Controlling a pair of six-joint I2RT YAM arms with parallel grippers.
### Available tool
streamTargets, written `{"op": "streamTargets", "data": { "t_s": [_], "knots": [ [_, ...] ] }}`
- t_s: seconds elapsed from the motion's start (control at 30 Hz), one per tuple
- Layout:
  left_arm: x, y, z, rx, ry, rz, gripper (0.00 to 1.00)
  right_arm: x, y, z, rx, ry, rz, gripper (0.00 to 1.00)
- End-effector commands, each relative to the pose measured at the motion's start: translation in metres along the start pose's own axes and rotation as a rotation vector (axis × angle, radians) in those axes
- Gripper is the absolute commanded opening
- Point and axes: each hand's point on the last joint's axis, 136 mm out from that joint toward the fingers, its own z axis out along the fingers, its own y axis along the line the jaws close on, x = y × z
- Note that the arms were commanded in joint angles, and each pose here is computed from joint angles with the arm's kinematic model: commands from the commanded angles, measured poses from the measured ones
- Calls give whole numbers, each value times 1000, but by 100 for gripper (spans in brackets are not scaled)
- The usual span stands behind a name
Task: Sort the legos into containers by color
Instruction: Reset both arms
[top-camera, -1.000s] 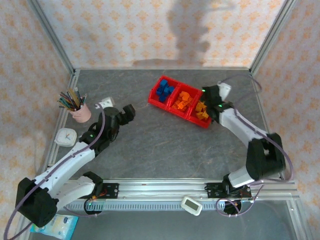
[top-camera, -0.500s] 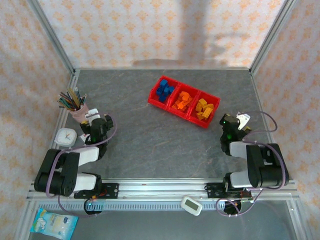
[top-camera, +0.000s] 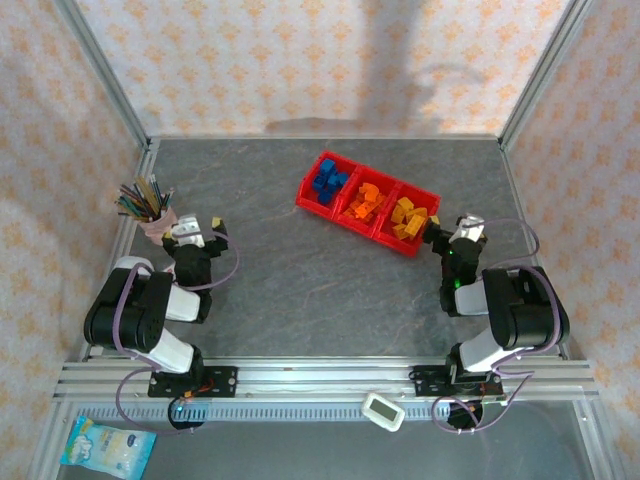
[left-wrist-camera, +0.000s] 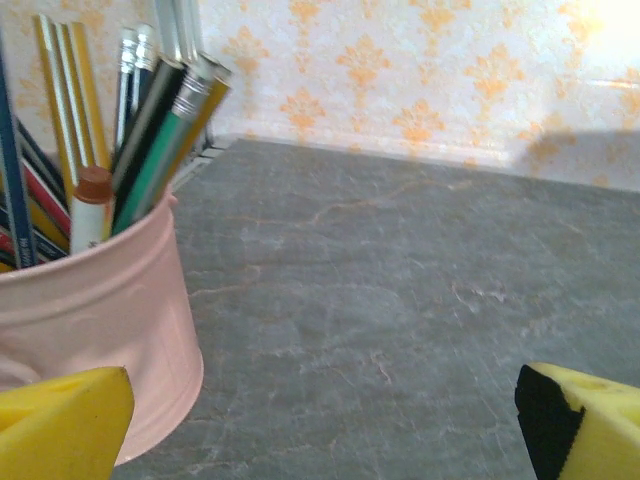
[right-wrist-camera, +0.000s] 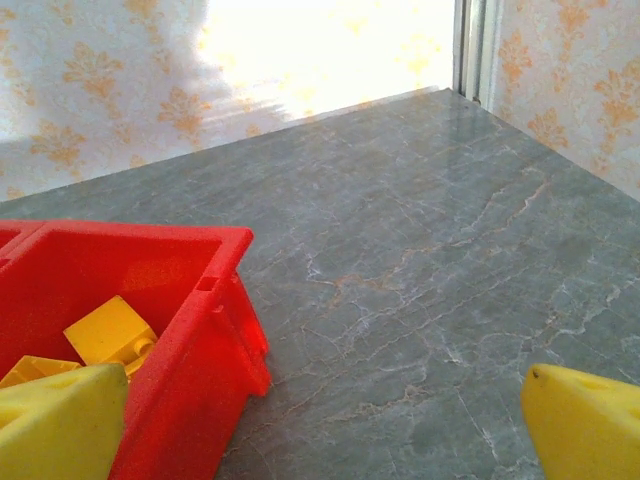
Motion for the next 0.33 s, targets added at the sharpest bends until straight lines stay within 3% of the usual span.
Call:
{"op": "streamTargets", "data": {
  "t_s": [0.0, 0.3],
  "knots": [
    [-20, 3, -1, -12, -85, -53, 100, -16, 7, -1, -33, -58, -11, 100],
    [-17, -11, 4, 53, -53, -21, 100, -15, 10, -1, -57, -54, -18, 100]
  ]
}}
